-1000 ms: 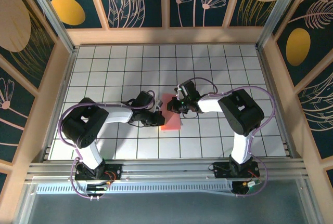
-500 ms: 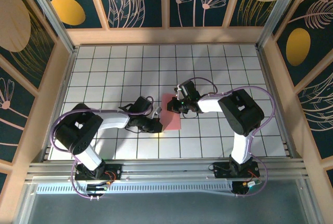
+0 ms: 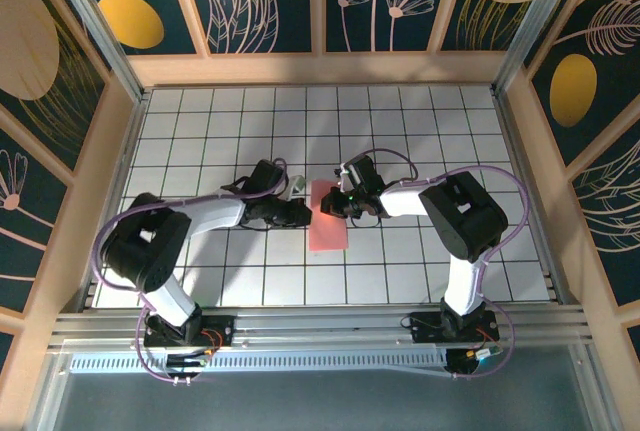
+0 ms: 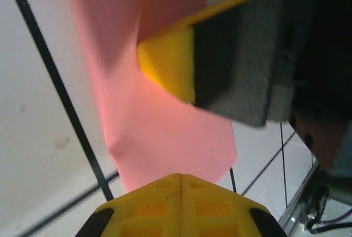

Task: Fold a paper plane with a square sheet of paper (fold left side to right side)
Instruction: Hold the square sheet of paper at the center of the table.

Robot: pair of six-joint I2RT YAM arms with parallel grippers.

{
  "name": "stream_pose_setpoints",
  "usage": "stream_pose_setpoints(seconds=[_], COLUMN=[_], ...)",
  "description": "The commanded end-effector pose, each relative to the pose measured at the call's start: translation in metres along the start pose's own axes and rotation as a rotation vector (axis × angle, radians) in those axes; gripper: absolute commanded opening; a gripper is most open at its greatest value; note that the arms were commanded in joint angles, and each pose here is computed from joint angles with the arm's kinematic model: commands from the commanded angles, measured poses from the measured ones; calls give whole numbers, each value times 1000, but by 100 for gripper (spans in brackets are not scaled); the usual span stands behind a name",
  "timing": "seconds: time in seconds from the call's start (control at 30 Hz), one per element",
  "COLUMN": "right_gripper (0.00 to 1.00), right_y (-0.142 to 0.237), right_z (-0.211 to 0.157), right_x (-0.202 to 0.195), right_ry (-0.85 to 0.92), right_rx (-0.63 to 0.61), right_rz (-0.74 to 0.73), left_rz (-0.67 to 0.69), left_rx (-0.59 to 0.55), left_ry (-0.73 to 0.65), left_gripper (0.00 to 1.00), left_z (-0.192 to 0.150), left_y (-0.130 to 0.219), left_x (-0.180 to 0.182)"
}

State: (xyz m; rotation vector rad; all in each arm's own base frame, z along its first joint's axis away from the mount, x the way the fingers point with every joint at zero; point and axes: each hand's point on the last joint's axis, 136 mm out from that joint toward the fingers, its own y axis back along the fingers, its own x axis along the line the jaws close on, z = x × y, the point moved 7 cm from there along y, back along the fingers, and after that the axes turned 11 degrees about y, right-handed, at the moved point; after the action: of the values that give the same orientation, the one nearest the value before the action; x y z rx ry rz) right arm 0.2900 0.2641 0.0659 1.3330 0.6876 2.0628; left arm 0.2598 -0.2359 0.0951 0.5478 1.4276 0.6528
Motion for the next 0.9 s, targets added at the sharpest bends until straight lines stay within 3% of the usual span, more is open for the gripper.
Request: stream_pose_setpoints(seconds=[0.0,0.53,0.7,0.87], right_gripper=[0,0,16,24], right_y=[-2,0,13,36], right_z=[-23,-16,3,16], right_x=[-25,-18,-1,16], right_ry=[-28,-18,10,38], right_rx=[73,63,18,-27], right_rz=[-134,-125,-101,-103], left_rz=[31,68,109,133], left_rx=[21,39,51,45], left_ry=[-7,52,73,103], left_gripper=[0,0,0,0], left_z=[5,0,-9,-15], left_y=[-14,-30,-31,-31], left_x=[9,27,32,33])
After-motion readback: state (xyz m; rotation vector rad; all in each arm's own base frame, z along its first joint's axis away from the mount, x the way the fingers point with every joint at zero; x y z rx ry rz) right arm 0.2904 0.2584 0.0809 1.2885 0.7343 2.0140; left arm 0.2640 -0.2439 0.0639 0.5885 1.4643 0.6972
